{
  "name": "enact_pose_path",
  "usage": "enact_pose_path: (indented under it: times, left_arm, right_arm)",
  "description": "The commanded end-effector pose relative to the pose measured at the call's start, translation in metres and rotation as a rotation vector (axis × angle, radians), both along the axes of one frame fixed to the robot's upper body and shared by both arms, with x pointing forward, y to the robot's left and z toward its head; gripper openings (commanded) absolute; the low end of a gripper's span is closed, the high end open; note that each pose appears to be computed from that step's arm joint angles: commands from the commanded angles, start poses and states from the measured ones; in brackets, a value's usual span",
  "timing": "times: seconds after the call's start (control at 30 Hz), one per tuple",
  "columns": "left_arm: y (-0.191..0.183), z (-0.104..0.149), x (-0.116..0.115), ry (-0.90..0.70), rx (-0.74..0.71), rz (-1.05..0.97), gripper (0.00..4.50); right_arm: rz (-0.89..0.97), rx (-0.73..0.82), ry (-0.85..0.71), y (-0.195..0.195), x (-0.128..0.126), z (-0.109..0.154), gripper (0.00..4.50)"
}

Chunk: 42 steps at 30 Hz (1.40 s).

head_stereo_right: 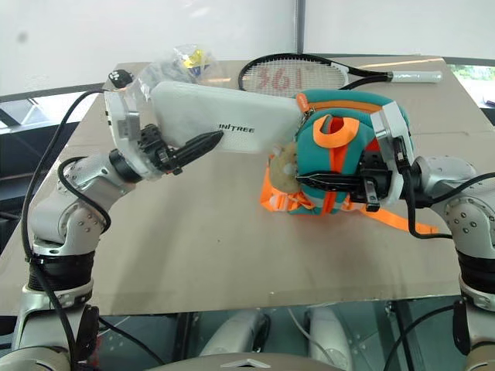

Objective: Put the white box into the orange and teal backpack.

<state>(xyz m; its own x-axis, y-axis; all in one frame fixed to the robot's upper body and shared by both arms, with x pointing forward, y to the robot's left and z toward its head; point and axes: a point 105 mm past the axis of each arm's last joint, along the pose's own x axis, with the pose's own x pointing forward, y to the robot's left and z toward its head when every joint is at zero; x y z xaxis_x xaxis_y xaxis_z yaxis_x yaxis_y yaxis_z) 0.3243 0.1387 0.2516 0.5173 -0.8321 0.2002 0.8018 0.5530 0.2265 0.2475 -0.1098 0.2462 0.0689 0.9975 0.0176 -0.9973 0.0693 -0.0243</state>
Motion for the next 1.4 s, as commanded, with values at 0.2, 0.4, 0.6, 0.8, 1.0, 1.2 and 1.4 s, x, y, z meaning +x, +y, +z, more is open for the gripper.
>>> enact_pose_path:
  times: [0.2, 0.4, 0.6, 0.8, 1.0, 1.2, 1.4]
  left_arm:
    - [0.007, 0.031, 0.019, -0.296, 0.166, 0.079, 2.56]
    - [-0.006, 0.022, 0.017, -0.332, 0.204, 0.043, 2.56]
    - [-0.049, -0.006, 0.005, -0.257, 0.253, -0.133, 2.56]
    - [-0.107, -0.009, 0.022, -0.213, 0.291, -0.205, 2.56]
    - [-0.154, -0.039, 0.032, -0.136, 0.479, -0.289, 2.56]
    - [-0.180, -0.072, 0.031, -0.171, 0.628, -0.364, 2.56]
    - [-0.199, -0.072, 0.015, -0.318, 0.675, -0.447, 2.56]
  right_arm:
    - [0.089, 0.006, -0.062, -0.003, -0.021, 0.015, 0.02]
    - [0.105, 0.006, -0.057, -0.004, -0.023, 0.014, 0.02]
    - [0.054, 0.070, -0.114, -0.002, -0.014, 0.022, 0.02]
    - [-0.033, -0.002, -0.257, 0.008, 0.006, 0.007, 0.02]
    - [-0.093, 0.014, -0.287, 0.009, 0.014, 0.001, 0.02]
    - [-0.129, 0.026, -0.288, 0.008, 0.013, 0.000, 0.02]
    - [-0.170, 0.032, -0.275, 0.001, 0.014, -0.002, 0.02]
